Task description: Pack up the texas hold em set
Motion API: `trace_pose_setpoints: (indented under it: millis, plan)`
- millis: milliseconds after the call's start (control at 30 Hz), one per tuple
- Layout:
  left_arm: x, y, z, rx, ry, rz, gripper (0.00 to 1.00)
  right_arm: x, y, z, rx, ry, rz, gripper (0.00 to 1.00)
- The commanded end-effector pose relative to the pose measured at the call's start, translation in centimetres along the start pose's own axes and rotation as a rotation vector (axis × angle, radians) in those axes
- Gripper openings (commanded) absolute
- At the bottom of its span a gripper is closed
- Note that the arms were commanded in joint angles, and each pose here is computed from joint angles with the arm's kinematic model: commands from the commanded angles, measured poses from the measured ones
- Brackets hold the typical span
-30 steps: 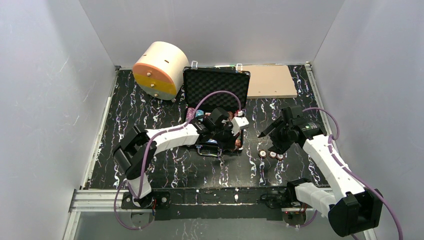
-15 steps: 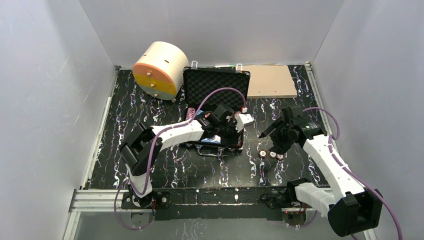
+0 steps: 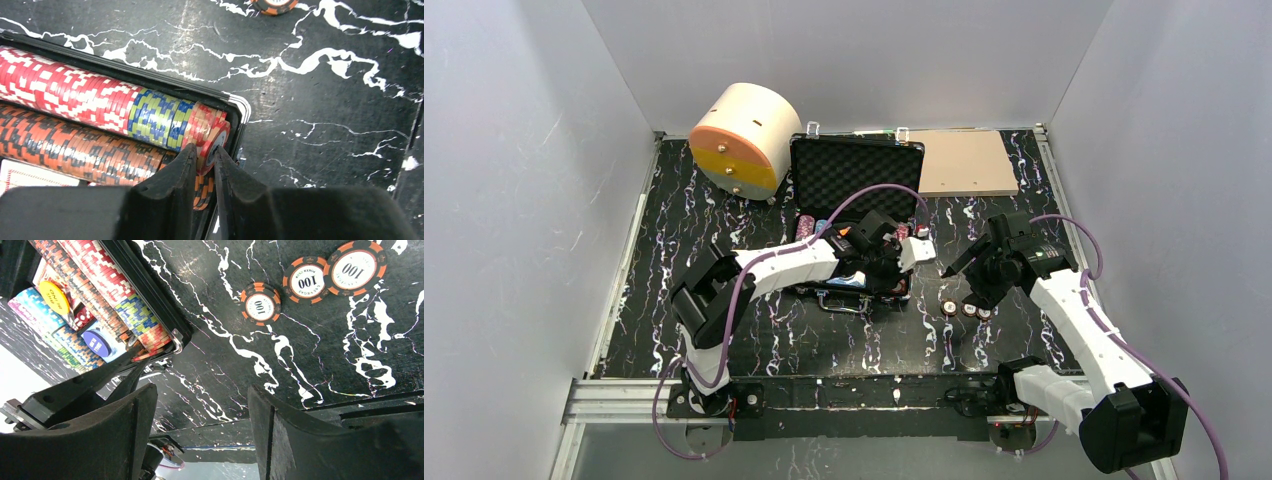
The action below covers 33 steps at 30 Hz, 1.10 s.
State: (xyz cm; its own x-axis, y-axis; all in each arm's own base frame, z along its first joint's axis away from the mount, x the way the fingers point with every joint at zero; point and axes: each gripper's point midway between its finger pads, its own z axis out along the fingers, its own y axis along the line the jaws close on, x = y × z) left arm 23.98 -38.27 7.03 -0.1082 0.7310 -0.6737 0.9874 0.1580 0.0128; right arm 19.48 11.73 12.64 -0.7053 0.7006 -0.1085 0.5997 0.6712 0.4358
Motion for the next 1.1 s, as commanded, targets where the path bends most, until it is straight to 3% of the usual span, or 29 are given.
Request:
trace_pose_setpoints:
  millis: [0,333,700,1067]
  plan:
    - [0.1,2.5,-0.8,-0.086,0.046,0.086,0.21,-0.1,0.1,-0.3,-0.006,0.0,-0.01,0.74]
    - [-1.1,0.9,-0.9,0.003,0.0,0.076,0.34,0.1,-0.2,-0.6,-0.002,0.001,-0.009,0.74]
    - [-0.7,-1.0,-0.1,0.071,0.005,0.037,0.33,0.2,-0.5,-0.5,-0.002,0.004,-0.007,0.74]
    - [-1.1,-0.4,-0.1,0.029,0.008,0.025,0.31,0.3,-0.4,-0.3,-0.005,0.01,-0.008,0.75]
